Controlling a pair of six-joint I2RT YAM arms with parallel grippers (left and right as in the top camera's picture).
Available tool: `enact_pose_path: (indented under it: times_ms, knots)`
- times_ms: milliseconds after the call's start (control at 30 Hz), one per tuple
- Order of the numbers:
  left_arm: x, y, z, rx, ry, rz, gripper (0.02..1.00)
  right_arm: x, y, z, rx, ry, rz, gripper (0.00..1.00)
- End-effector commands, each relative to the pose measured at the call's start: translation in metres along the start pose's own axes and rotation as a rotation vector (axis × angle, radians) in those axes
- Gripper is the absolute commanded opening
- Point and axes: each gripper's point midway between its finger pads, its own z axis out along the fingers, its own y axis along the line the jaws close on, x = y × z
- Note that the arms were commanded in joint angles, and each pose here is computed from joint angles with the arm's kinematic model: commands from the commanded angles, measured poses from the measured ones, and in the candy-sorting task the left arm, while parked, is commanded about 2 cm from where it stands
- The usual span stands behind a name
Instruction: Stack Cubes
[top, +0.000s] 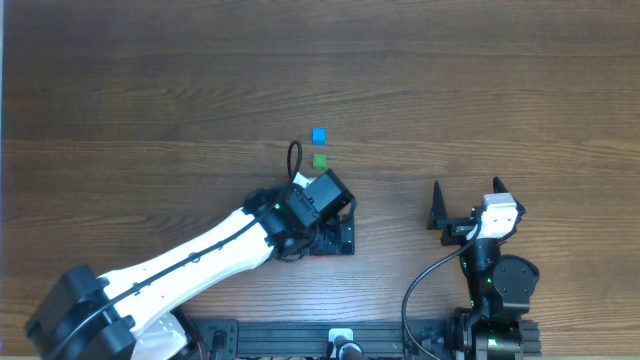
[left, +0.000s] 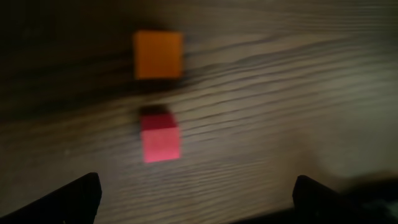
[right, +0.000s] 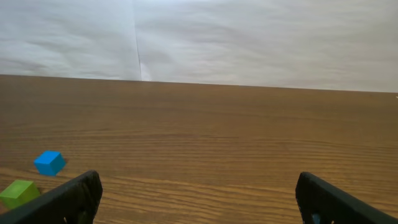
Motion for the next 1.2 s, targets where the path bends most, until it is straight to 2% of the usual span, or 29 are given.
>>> enact_pose_path:
  times_ms: [33,567,1033,1133,1200]
  knots:
    - [0.0,0.009,0.01,-0.068,0.007,-0.105,0.996,0.001,0.0,0.0,0.0,-0.003,0.006,0.991]
    - [0.009,0.023,0.05,-0.193,0.052,-0.13,0.943,0.001,0.0,0.0,0.0,-0.003,0.006,0.993]
    - [0.008,0.02,0.058,-0.207,0.034,0.035,0.912,0.001,0.0,0.0,0.0,-0.003,0.006,0.991]
    - [0.009,0.022,0.058,-0.215,0.038,0.054,0.89,0.001,0.0,0.0,0.0,-0.003,0.006,0.991]
    - [0.009,0.022,0.059,-0.219,0.037,0.065,0.822,0.001,0.0,0.0,0.0,-0.003,0.006,0.991]
